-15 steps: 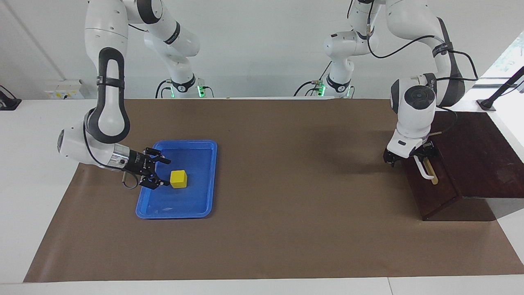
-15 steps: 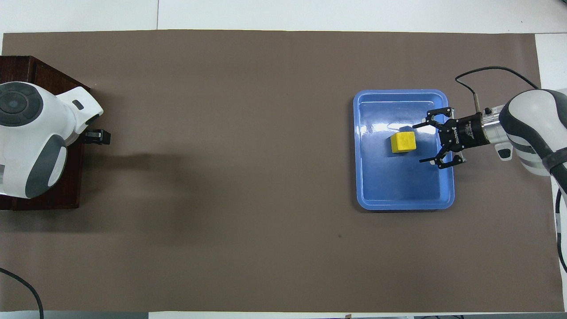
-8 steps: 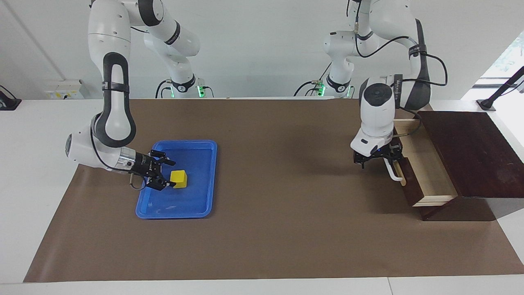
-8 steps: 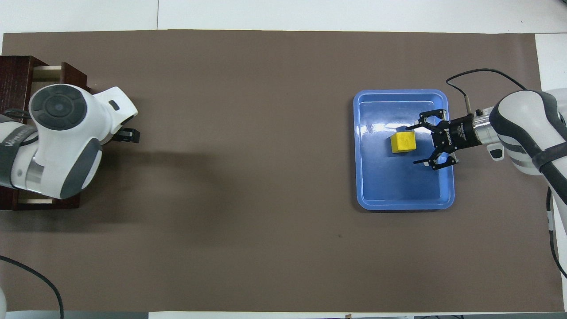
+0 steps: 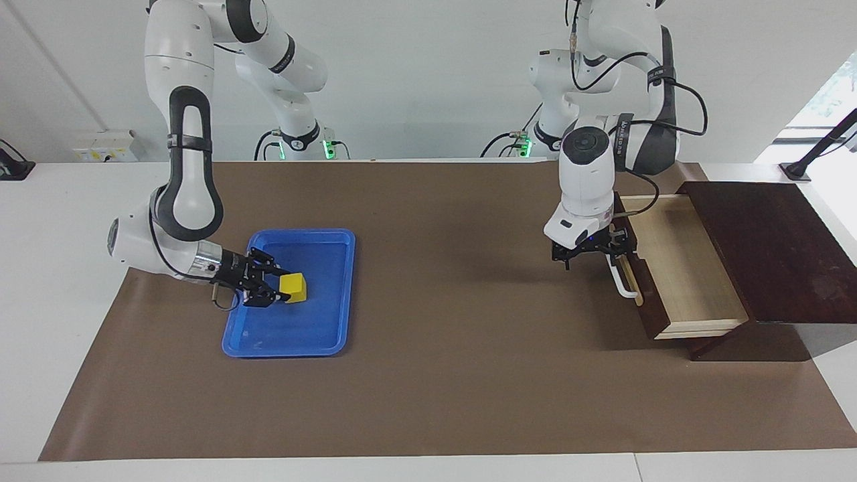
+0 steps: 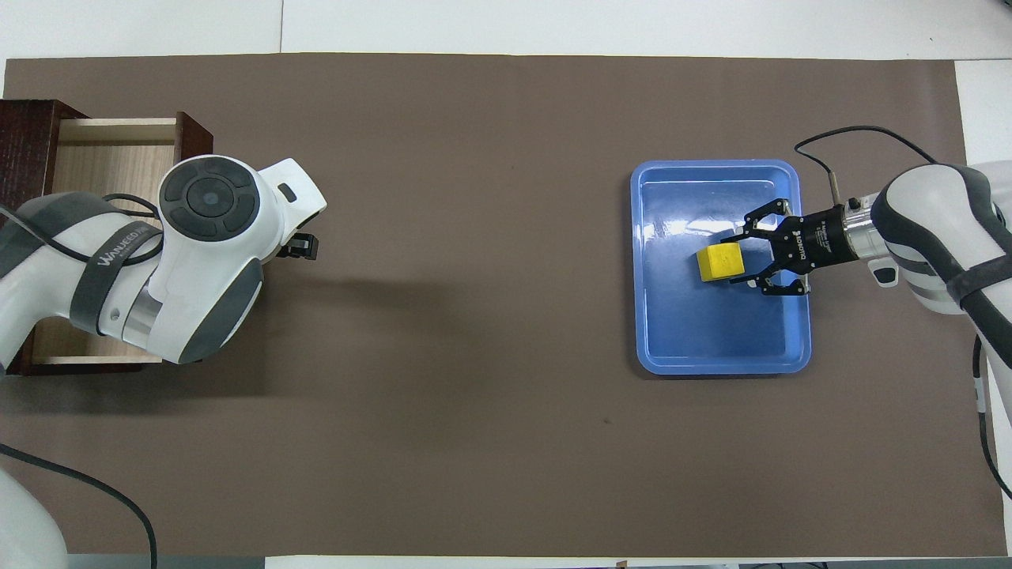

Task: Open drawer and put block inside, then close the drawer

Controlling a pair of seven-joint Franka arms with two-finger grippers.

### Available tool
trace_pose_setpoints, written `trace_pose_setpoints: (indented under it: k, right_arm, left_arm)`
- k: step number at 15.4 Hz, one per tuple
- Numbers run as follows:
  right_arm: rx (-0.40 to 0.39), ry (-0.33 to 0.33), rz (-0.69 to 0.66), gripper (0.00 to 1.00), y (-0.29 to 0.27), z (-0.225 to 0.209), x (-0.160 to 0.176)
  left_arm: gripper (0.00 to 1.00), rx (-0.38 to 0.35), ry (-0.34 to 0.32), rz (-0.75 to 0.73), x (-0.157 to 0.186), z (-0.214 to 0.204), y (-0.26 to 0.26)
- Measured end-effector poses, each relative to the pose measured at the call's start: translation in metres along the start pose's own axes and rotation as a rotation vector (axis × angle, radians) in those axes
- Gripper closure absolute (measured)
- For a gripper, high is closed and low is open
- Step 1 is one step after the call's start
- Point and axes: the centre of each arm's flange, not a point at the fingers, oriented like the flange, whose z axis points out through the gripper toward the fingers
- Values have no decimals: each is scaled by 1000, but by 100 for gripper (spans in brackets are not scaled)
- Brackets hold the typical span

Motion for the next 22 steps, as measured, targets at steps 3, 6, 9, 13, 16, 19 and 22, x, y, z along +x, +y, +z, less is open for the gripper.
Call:
trace_pose_setpoints:
  k: [3,6,9,13,16,19,22]
  right_arm:
    - [3,1,-1,45,-1,-1,0]
    - [16,4,-16,45,-8,-8,-5]
    - [17,-28,-12,45,-30,-31,-34]
    - [8,-27,0,45,-77,-36,-130]
    - [-7,-33,29,45,-98,-2,-211]
    - [10,-27,41,45,-105,34,-271]
    - [36,-12,61,45,-106,67,-315]
  left_arm:
    - [0,-82,-79,-109,18,-67,-18]
    - [0,-145,-125,-259,22,-90,-14]
    - [0,-202,-176,-468,21,-89,9]
    - [0,-257,-221,-730,26,-90,13]
    - [0,-281,-213,-978,34,-91,12]
    - [0,-335,-262,-1220,39,-94,20]
    - [0,-384,-319,-1489,41,-96,39]
